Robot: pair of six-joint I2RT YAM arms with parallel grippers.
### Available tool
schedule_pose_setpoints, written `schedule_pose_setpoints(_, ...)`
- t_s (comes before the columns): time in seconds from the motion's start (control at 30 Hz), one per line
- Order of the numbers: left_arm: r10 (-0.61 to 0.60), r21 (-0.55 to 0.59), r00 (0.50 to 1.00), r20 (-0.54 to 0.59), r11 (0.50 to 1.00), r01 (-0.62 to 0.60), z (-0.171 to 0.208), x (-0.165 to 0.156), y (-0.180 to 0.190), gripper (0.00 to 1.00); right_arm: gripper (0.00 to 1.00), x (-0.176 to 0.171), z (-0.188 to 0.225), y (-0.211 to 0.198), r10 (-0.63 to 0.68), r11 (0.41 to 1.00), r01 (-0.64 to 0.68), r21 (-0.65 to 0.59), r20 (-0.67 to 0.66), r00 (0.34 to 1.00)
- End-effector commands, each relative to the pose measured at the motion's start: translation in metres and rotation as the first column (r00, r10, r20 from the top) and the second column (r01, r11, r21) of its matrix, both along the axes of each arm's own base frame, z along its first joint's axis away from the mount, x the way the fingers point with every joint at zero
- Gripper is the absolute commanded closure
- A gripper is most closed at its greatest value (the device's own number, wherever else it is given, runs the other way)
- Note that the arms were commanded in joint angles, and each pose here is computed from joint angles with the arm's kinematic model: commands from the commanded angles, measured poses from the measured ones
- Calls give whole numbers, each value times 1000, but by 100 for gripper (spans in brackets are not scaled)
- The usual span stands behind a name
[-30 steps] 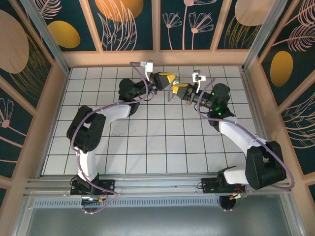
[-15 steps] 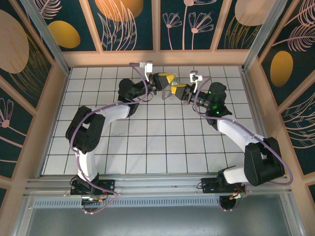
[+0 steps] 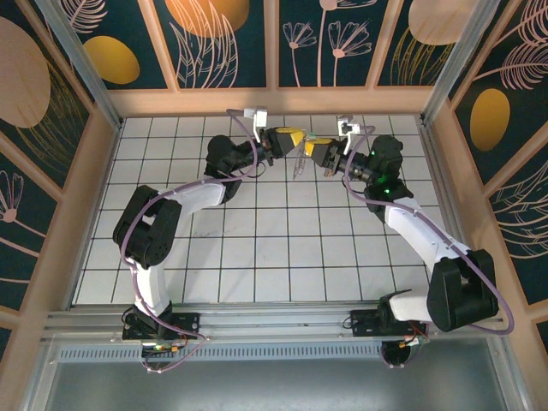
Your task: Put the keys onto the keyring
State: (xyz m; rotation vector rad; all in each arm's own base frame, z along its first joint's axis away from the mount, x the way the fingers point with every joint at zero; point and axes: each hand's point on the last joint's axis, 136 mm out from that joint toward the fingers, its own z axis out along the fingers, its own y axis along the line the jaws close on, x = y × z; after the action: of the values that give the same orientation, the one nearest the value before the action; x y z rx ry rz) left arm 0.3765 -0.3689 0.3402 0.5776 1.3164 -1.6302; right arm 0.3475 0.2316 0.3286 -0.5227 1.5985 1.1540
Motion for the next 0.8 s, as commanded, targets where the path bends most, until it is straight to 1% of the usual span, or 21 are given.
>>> schedule_pose_setpoints(0.0,5,-23,997,74,1000,-3,22,-12,6,100,100,-1,19,-1,3,1000,-3,-9,58,998)
schedule_pose_setpoints(0.23,2,-17,997,77,1000,-1,23,-15,6,100,100,6,17,-1,-5,1000,6,-29,57,998)
schedule_pose_setpoints(0.47,3,-14,997,82,1000,-2,23,-16,7,100,100,17,15,-24,-71,997,73,-29,48,996)
schedule_pose_setpoints(0.77,1,-15,996,86,1000,1,25,-16,6,100,100,16,17,-16,-29,999,30,-25,41,999)
